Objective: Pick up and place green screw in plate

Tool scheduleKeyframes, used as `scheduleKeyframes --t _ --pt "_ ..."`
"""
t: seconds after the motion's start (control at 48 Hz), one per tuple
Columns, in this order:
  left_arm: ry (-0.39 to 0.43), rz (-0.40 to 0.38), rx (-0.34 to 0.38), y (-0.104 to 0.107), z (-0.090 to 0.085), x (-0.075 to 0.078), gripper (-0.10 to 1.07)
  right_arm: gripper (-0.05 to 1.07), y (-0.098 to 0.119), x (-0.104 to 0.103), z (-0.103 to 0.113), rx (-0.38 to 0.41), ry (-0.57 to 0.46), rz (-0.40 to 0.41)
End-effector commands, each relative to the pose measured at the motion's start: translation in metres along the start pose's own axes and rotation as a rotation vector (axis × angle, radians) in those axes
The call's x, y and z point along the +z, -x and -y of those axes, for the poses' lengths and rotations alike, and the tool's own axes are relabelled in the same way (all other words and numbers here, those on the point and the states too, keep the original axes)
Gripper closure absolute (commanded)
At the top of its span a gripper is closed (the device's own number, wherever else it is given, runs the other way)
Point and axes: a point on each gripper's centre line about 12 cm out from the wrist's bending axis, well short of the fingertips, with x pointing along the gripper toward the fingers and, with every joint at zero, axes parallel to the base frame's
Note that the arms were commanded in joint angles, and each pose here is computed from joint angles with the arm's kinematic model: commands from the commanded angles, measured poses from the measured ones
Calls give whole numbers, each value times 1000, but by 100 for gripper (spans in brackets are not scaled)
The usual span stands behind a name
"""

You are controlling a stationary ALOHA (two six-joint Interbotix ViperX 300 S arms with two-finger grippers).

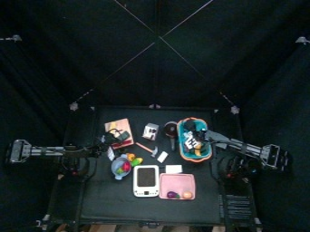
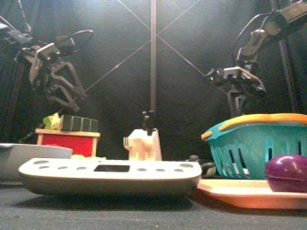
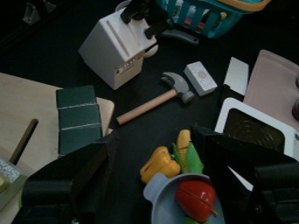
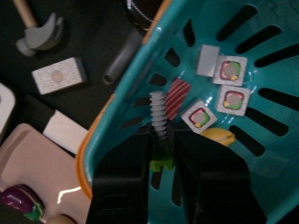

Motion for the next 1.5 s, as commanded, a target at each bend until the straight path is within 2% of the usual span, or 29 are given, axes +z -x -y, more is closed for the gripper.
scheduleKeyframes --t 0.0,0.375,0.708,1.062,1.271,1.479 --pt "3 11 -11 1 2 4 -1 46 10 4 -6 27 7 37" --pt "3 9 -12 1 2 4 -1 46 8 -4 -20 79 33 33" --pt "12 5 -18 0 4 3 -1 46 13 -16 -58 189 144 74" --pt "1 15 -78 0 11 1 -1 46 12 -35 -87 284 238 102" --pt "-3 27 -131 2 18 1 -1 46 2 -57 -97 314 297 81" --pt "-6 40 -178 3 24 2 -1 46 -9 -87 -113 367 366 34"
